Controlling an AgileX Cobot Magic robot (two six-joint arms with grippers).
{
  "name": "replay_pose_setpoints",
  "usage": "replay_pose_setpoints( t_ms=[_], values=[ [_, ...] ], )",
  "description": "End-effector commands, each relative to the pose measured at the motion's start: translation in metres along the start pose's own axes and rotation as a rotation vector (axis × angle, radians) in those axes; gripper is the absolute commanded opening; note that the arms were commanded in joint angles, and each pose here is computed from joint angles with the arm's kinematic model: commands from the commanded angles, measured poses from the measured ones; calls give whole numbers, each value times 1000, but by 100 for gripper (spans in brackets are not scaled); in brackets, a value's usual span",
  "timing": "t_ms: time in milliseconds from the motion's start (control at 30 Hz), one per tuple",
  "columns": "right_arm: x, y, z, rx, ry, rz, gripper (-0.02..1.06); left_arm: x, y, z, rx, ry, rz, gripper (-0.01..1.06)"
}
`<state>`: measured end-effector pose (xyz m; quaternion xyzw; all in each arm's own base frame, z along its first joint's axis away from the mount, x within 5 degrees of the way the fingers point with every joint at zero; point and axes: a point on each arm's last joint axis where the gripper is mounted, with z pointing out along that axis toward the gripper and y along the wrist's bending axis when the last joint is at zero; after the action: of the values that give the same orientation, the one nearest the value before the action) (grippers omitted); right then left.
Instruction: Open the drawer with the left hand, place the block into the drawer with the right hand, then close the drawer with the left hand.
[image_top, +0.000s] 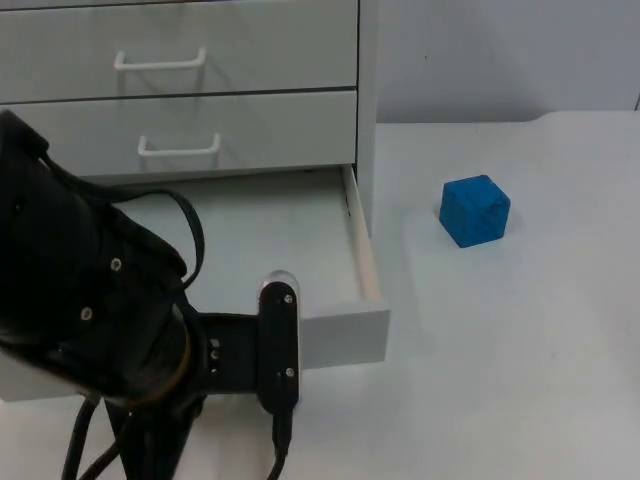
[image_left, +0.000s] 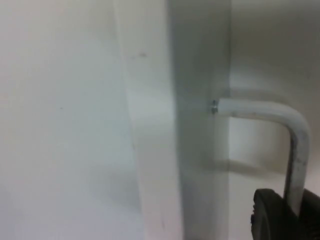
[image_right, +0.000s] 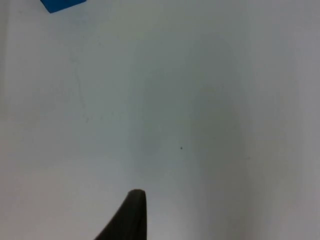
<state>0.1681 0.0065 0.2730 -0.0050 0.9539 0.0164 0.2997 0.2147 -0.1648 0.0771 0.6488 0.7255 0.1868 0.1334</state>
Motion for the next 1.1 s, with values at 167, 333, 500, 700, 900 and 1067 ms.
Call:
replay_pose_setpoints(
  t_ms=[167, 333, 500, 700, 900, 1067],
  values=[
    [-1, 1, -1, -6, -3, 1, 105, -7, -11, -3, 57, -70, -20, 5],
    [0, 1, -1, -6, 1, 1, 105, -4, -9, -2, 41, -39, -14, 43],
    [0, 1, -1, -6, 1, 1, 105, -3, -9, -3, 39, -24, -36, 69],
    [0, 1, -1, -10, 3, 5, 105, -3, -4, -21, 22, -41, -127, 75],
    [0, 1, -1, -10, 3, 5, 105, 0, -6, -55, 45, -26, -178, 75],
    [0, 1, -1, -10, 3, 5, 105, 0, -11, -83, 179, -120, -271, 75]
  ],
)
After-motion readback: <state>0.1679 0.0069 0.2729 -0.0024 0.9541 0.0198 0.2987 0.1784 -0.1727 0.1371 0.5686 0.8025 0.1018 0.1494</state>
